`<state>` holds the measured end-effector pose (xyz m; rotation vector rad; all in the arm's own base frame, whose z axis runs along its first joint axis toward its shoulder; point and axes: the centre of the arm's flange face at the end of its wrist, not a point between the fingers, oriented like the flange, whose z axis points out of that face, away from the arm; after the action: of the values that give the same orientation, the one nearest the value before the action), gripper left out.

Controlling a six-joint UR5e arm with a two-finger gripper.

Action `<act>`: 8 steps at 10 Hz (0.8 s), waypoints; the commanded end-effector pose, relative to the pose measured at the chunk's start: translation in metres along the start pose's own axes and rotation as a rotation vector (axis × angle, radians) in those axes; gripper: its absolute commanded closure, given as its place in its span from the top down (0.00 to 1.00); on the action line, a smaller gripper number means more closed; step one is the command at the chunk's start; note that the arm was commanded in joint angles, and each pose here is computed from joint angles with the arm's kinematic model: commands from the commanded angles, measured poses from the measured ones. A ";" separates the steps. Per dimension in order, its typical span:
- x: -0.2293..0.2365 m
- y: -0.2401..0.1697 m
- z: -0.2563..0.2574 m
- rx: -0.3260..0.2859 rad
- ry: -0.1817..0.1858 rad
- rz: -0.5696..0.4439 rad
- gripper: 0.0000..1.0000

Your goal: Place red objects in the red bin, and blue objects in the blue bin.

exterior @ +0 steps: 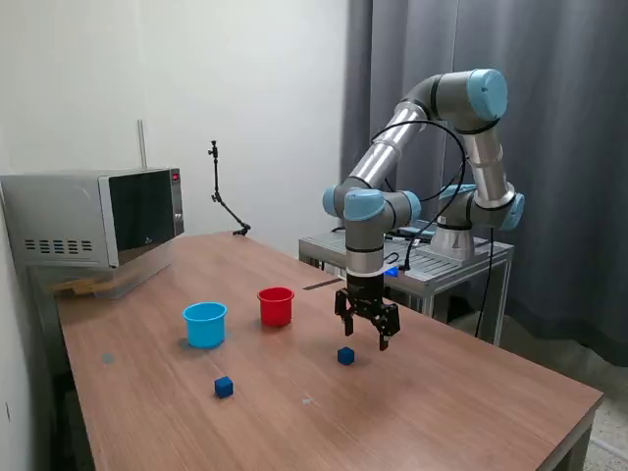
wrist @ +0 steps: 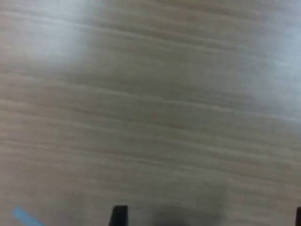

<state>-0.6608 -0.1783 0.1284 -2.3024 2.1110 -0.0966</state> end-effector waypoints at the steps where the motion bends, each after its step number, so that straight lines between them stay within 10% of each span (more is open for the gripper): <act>1: -0.011 0.006 -0.003 -0.017 0.002 0.010 1.00; 8: -0.005 0.037 0.005 -0.049 0.002 -0.001 1.00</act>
<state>-0.6972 -0.1719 0.1266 -2.3274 2.1473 -0.0418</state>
